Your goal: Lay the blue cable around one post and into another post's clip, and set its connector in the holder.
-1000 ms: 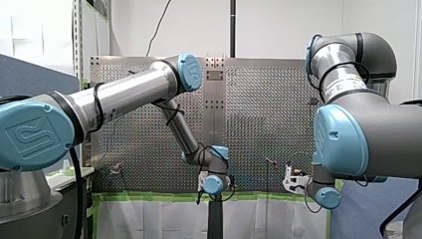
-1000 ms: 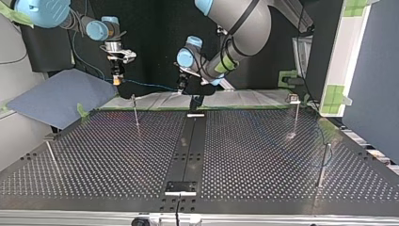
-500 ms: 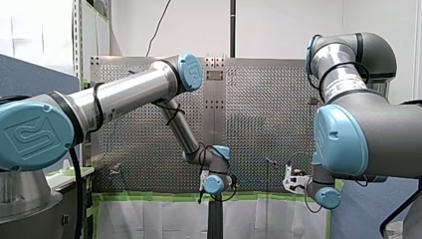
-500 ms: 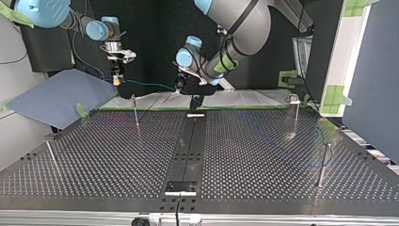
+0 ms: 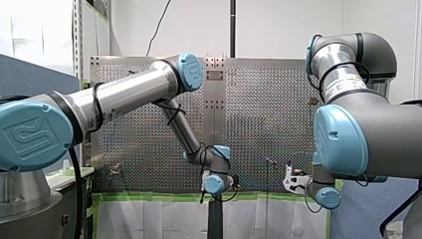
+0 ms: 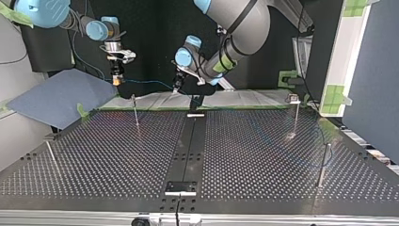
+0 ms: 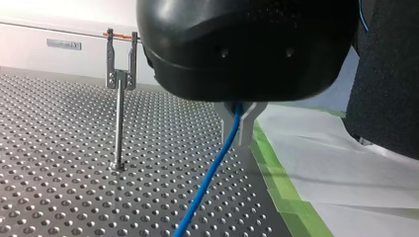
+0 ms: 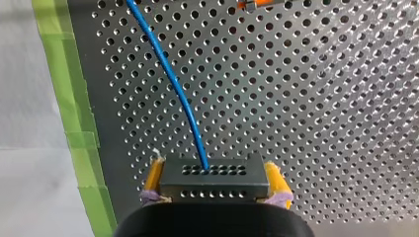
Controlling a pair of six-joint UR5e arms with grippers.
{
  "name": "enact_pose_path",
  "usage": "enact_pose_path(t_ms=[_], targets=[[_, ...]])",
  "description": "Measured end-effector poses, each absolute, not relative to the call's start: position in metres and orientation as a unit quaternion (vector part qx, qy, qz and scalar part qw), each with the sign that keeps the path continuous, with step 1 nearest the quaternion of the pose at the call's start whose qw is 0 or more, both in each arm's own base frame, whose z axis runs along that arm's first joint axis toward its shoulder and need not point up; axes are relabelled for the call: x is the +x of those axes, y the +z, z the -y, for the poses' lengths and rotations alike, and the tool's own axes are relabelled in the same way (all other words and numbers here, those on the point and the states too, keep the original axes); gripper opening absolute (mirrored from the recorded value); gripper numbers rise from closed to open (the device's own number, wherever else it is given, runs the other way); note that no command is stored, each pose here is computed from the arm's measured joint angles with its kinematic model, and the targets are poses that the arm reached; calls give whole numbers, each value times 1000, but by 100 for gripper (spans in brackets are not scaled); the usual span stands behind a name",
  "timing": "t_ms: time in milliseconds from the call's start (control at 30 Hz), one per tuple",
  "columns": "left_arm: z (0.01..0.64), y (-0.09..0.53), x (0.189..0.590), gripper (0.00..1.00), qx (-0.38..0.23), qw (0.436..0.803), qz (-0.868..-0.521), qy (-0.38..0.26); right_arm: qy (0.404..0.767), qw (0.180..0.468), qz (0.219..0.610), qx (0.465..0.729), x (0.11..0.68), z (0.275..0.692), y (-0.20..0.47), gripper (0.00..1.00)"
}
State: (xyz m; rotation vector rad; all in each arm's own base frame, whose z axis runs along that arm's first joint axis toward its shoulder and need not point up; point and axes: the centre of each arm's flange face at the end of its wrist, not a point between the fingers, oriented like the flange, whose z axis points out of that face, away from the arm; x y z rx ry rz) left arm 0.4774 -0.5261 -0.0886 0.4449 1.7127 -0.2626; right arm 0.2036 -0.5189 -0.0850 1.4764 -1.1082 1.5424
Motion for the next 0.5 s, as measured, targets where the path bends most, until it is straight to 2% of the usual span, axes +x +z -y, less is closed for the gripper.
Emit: enact_pose_path(t_ms=[500], targets=[[555,-75,468,2,211,620,-746,-122,586,378,452,557,179,528,-85,0]])
